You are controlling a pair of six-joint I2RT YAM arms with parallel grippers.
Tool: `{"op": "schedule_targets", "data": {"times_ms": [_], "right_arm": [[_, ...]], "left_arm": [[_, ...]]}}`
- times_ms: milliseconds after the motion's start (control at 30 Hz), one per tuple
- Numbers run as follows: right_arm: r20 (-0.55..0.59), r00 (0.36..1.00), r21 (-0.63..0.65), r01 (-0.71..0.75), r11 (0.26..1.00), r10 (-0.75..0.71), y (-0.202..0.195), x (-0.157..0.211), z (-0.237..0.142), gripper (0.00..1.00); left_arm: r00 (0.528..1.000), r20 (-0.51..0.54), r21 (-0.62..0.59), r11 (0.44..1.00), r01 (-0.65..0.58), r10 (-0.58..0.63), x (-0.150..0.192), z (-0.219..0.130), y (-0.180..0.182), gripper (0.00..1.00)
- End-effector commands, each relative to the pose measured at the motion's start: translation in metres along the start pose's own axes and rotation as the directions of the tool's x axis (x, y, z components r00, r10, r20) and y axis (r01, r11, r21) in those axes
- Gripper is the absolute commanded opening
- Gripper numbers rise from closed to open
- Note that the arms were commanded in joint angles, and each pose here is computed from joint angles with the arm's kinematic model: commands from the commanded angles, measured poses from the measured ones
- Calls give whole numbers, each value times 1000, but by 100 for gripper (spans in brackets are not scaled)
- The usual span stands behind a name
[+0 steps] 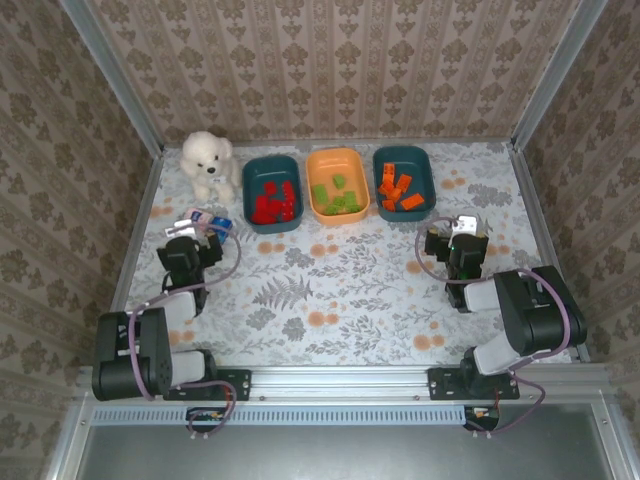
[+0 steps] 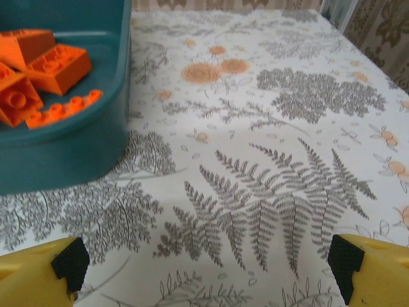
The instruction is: Sort the legos into containers by color
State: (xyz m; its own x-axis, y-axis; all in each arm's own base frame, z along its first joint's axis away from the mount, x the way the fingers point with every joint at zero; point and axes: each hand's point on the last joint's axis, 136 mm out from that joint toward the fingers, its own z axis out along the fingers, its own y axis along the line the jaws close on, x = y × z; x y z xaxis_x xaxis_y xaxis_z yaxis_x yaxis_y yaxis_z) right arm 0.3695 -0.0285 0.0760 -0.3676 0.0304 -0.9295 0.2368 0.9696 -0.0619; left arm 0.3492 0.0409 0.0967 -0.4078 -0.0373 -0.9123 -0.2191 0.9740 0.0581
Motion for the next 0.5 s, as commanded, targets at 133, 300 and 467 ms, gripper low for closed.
{"op": "schedule_targets", "data": {"times_ms": [133,300,467], "right_arm": [[91,995,-9,-44,999,45,3,-32,6,100],[81,996,-11,-40,999,41,4,-33,8,100],[64,997,-11,-34,999,35,5,-32,11,100]], "left_arm": [[997,74,99,994,-40,33,-36,23,-22,100],[997,24,170,982,-79,76,-26,37,-41,100],[967,180,167,964,-209,179,-17,19,-63,100]]}}
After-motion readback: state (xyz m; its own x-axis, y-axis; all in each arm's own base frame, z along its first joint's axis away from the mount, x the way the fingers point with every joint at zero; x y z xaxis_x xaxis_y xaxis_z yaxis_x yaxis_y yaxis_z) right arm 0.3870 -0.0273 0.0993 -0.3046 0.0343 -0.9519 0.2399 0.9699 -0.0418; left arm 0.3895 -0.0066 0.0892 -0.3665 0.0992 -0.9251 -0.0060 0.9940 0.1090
